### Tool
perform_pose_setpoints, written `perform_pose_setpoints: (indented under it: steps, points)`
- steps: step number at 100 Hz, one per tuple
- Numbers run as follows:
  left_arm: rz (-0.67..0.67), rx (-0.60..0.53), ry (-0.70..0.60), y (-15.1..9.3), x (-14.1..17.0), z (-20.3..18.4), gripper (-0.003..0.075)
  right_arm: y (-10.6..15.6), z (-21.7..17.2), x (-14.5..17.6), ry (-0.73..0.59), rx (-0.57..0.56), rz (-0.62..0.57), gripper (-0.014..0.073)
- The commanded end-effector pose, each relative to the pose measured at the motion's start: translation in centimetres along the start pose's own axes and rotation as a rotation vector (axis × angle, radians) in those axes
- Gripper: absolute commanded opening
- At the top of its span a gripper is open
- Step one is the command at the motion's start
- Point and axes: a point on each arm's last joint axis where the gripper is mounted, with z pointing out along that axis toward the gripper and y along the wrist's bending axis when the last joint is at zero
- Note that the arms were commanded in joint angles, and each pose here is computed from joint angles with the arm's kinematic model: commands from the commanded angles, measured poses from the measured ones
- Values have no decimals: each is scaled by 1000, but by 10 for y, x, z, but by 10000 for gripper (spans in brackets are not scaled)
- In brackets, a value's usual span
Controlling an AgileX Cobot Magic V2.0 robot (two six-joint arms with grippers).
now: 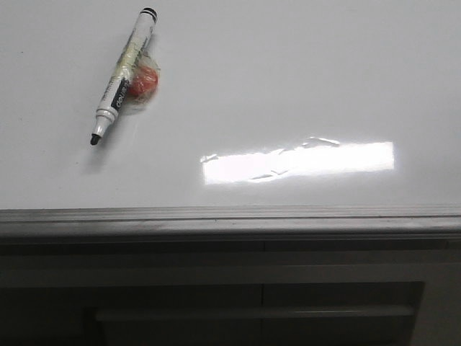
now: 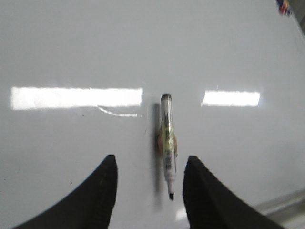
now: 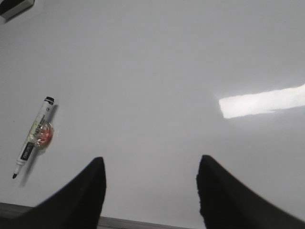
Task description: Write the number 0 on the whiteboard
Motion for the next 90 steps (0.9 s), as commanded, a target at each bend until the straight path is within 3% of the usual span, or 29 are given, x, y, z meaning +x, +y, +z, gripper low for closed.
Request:
perform_pose_setpoints:
  steps: [1, 16, 36, 50, 90]
  points:
    - [161, 2, 132, -2, -18, 17, 276, 3, 1, -16, -69, -4, -27, 380]
    - [362, -3, 416, 5, -41, 55, 275, 3, 4, -14, -45, 2, -27, 380]
    - [328, 141, 430, -23, -73, 93, 322, 2, 5, -10, 11, 15, -33, 380]
    - [239, 186, 518, -36, -65, 116, 416, 1, 6, -9, 16, 17, -35, 380]
    - [151, 89, 616, -31, -29, 173, 419, 1, 6, -9, 16, 17, -35, 380]
